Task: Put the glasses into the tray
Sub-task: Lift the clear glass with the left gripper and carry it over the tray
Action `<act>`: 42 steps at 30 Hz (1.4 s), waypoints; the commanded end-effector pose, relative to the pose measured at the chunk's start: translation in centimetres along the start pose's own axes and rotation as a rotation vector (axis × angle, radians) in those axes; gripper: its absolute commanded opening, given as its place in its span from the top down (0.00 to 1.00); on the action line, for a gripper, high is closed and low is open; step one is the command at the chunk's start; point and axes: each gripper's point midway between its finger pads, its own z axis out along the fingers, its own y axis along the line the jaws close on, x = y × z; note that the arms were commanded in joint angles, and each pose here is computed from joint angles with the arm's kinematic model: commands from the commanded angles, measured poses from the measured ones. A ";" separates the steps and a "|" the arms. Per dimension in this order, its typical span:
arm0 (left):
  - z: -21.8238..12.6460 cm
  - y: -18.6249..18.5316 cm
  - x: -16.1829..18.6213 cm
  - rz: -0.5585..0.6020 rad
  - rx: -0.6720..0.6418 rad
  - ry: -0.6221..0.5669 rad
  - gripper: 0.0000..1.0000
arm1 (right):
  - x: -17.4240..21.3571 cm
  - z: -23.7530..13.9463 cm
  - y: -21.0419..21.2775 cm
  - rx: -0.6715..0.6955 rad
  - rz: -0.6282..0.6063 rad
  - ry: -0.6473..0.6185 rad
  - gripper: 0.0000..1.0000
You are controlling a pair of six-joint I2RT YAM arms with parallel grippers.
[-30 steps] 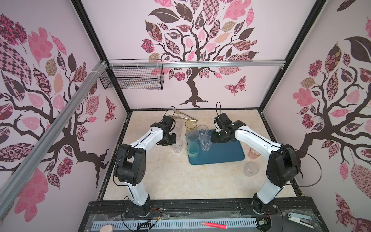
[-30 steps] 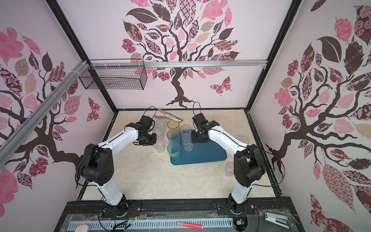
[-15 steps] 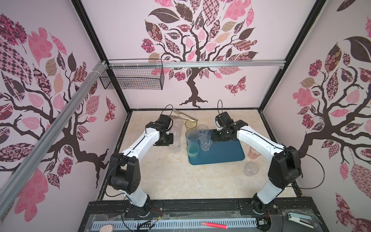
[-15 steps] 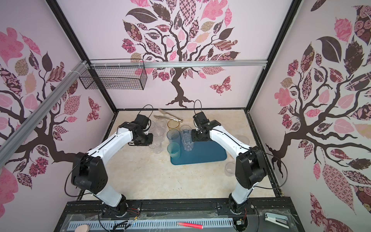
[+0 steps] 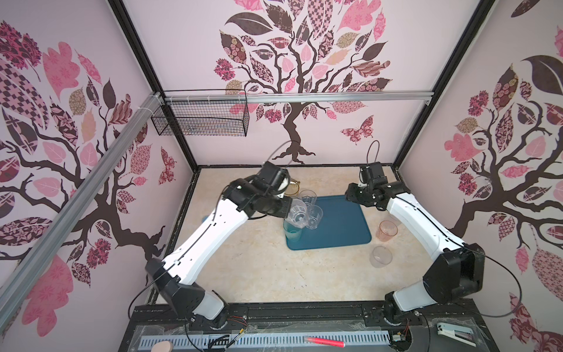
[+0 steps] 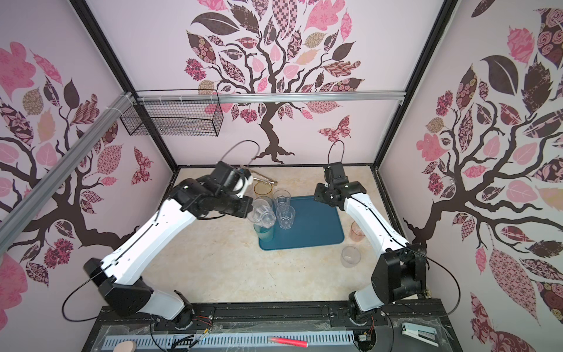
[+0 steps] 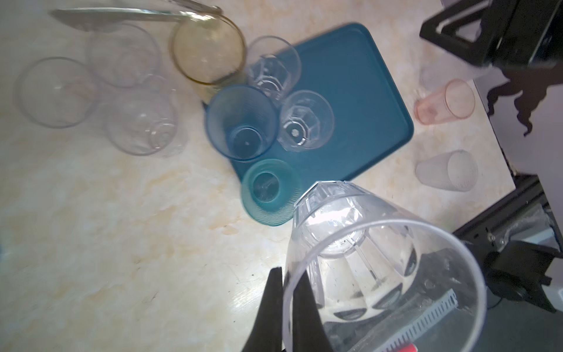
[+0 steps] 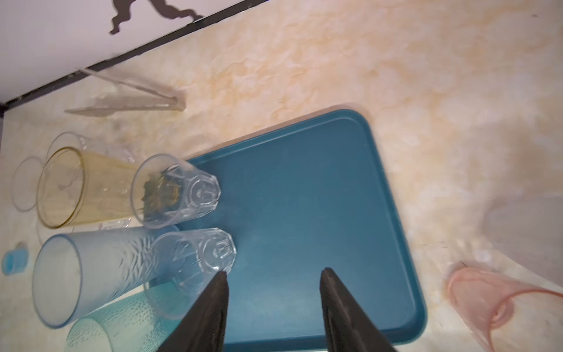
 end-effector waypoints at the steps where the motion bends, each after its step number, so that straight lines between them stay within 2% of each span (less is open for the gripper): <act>1: 2.5 -2.1 -0.6 0.021 0.034 0.025 1.00 | 0.1 -1.0 -1.6 0.021 0.050 -0.016 0.48; 5: 6.7 -3.1 1.2 0.050 0.032 0.093 1.00 | 0.4 -0.8 -2.2 0.033 0.054 -0.022 0.48; 9: 11.0 -1.9 2.6 0.065 -0.059 0.156 1.00 | 1.0 -0.1 -1.9 0.005 0.068 -0.009 0.49; 23: 17.2 0.1 2.2 0.068 -0.185 0.144 1.00 | 4.0 2.2 -1.0 -0.040 0.049 0.087 0.50; 34: 19.0 0.2 1.7 0.078 -0.207 0.144 1.00 | 6.4 3.8 0.5 -0.053 -0.006 0.173 0.51; 42: 17.6 -0.6 -0.1 0.084 -0.180 0.093 0.84 | 7.5 4.5 0.9 -0.067 -0.019 0.214 0.50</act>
